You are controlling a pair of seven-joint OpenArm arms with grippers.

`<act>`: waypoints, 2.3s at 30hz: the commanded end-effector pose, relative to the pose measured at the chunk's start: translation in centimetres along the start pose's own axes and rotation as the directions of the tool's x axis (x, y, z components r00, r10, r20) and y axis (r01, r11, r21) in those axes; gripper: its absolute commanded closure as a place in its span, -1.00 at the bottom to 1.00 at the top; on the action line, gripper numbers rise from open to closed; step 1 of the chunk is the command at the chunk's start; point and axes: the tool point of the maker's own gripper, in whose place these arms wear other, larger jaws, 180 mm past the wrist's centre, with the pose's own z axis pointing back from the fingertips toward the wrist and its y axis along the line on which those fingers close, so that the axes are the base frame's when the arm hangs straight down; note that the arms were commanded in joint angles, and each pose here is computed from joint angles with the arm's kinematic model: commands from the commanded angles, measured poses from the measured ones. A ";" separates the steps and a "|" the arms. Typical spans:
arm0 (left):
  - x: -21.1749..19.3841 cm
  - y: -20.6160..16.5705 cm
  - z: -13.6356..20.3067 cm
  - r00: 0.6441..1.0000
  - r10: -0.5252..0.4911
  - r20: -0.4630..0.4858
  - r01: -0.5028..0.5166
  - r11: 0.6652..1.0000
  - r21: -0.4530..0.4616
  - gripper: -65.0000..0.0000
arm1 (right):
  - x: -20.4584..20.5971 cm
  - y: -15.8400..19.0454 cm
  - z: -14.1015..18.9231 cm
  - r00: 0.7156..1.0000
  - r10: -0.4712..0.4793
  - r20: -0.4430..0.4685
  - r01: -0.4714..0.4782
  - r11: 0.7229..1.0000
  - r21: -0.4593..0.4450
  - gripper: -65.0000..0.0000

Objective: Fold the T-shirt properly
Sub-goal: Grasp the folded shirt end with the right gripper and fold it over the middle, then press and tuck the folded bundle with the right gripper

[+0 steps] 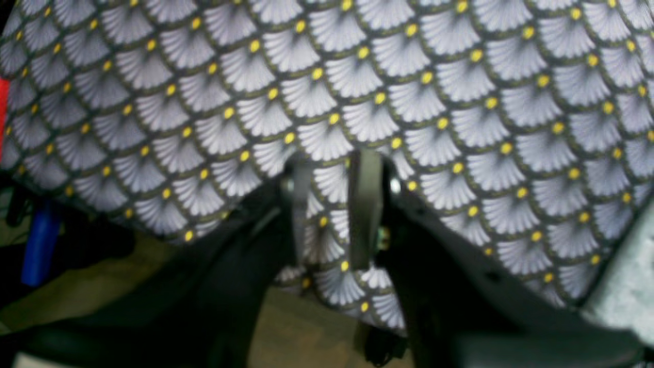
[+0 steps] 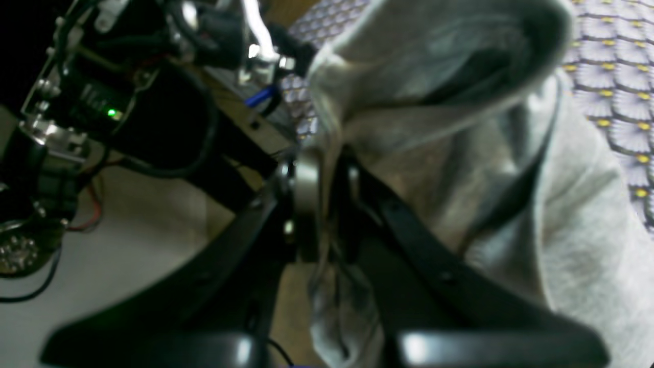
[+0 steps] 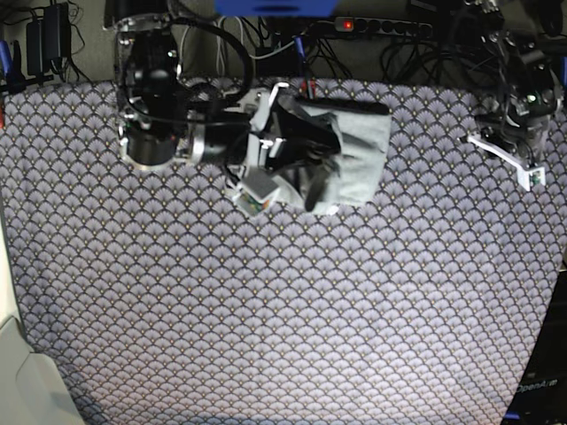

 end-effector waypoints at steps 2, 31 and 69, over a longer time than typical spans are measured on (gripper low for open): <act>1.2 0.4 0.4 0.999 -0.012 0.041 0.012 1.000 0.013 0.56 | 1.7 0.3 -0.3 0.999 0.014 0.049 -0.016 0.999 0.035 1.00; 2.3 0.1 2.0 0.995 -0.040 0.091 0.039 0.999 0.016 0.56 | 3.5 -1.2 -5.0 1.000 0.001 -0.009 0.000 0.991 0.137 0.13; -0.7 0.7 2.2 0.998 -0.049 0.026 0.048 0.999 0.023 0.56 | 1.7 -6.2 -6.4 0.813 0.394 -0.430 -0.459 0.887 -0.055 0.13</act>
